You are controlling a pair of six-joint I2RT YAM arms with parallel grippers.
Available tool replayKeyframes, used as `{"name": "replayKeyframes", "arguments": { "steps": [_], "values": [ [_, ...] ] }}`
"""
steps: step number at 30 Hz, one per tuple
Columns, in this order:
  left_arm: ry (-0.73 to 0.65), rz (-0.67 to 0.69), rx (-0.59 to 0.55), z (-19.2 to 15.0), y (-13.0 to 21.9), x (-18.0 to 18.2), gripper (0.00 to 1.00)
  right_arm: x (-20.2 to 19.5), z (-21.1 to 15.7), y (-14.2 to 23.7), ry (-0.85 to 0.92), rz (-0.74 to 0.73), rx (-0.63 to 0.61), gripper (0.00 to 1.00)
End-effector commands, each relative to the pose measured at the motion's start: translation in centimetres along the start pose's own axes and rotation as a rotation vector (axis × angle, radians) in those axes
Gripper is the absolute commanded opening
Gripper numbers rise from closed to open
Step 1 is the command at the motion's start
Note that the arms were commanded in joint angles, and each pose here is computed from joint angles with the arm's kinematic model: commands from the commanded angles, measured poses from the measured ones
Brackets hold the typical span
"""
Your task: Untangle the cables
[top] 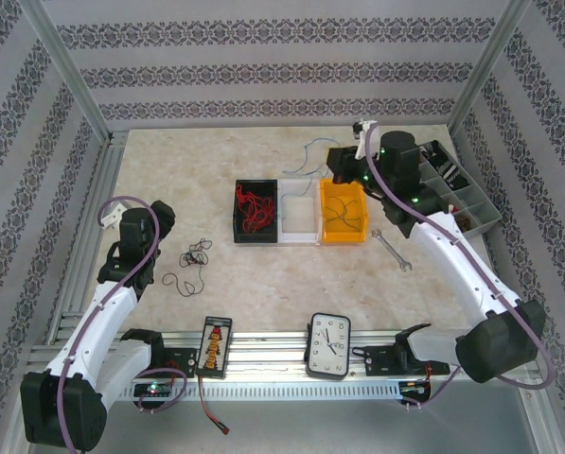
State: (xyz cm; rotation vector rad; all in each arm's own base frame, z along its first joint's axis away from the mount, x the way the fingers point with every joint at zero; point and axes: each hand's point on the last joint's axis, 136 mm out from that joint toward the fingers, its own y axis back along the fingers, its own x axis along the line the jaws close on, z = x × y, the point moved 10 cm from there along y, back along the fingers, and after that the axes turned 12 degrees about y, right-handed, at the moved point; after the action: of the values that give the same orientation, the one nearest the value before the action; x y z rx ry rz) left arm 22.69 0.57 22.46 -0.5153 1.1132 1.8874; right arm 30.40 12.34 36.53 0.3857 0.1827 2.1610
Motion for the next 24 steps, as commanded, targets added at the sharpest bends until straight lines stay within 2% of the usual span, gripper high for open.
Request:
{"name": "replayKeyframes", "arguments": {
  "steps": [1, 11, 19, 24],
  "values": [
    [0.010, 0.015, 0.010, -0.1, -0.3, 0.0, 0.81, -1.9, -0.2, 0.7, 0.019, -0.112, -0.001, 0.00],
    [0.034, -0.008, 0.051, -0.8, -1.2, -0.1, 0.82, -6.6, -5.9, 0.5, 0.019, -0.425, 0.157, 0.00],
    [0.026, 0.000, 0.066, -1.1, -1.5, 0.0, 0.82, -8.6, -12.6, -2.9, -0.082, -0.511, 0.403, 0.00],
    [0.024, 0.005, 0.080, -1.2, -1.5, 0.1, 0.81, -9.7, -15.5, -5.5, -0.129, -0.533, 0.542, 0.00]
  ]
}}
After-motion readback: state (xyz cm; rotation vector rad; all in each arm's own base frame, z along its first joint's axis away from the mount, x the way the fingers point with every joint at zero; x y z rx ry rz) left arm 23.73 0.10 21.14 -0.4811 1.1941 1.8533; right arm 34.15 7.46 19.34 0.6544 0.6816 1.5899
